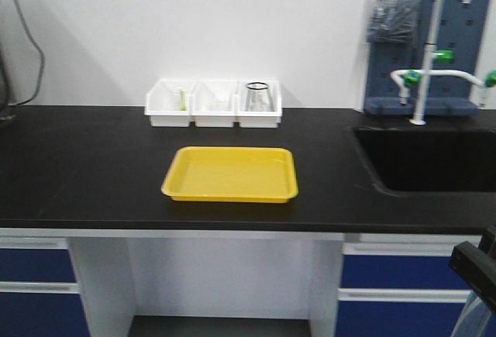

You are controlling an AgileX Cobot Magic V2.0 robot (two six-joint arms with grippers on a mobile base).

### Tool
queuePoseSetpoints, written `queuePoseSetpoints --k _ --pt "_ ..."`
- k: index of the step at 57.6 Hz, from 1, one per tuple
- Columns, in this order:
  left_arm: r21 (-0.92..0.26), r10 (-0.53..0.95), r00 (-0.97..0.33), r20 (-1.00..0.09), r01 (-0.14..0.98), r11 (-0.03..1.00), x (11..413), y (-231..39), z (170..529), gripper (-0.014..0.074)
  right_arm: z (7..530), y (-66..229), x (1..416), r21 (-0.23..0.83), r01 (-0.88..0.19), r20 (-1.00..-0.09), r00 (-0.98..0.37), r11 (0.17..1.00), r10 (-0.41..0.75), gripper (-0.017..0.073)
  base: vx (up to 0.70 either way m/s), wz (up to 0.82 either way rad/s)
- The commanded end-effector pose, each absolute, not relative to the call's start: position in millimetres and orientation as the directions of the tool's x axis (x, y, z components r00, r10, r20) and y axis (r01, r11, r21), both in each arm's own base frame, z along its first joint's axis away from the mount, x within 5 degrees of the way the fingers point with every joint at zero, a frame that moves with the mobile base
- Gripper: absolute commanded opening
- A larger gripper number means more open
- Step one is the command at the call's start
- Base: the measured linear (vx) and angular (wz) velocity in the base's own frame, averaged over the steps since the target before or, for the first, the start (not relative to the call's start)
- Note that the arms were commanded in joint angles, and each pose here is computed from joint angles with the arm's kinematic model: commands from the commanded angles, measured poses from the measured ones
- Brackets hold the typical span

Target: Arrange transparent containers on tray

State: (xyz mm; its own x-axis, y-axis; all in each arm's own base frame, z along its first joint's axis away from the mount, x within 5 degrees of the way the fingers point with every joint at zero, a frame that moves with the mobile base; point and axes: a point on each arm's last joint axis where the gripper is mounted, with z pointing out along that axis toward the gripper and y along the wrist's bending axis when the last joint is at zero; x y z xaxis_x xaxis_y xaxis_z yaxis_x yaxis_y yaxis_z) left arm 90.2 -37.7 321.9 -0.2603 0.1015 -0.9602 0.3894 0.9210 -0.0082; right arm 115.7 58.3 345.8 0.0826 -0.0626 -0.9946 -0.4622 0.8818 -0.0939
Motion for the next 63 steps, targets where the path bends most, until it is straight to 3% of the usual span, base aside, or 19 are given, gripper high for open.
queuePoseSetpoints --k 1,22,63 --pt "-0.015 0.052 -0.163 -0.985 0.387 0.922 91.1 -38.0 338.4 -0.0001 356.8 59.2 113.7 -0.104 -0.475 -0.991 0.122 0.874 -0.052 -0.0011 0.26 0.41" --pt "-0.015 0.052 -0.163 -0.985 0.387 0.922 91.1 -38.0 338.4 -0.0001 356.7 58.9 113.9 -0.103 -0.471 -0.991 0.120 0.876 -0.053 -0.0011 0.32 0.18" --pt "-0.015 0.052 -0.163 -0.985 0.387 0.922 91.1 -38.0 338.4 -0.0001 356.7 59.0 113.9 -0.104 -0.473 -0.991 0.120 0.875 -0.052 -0.0011 0.41 -0.14"
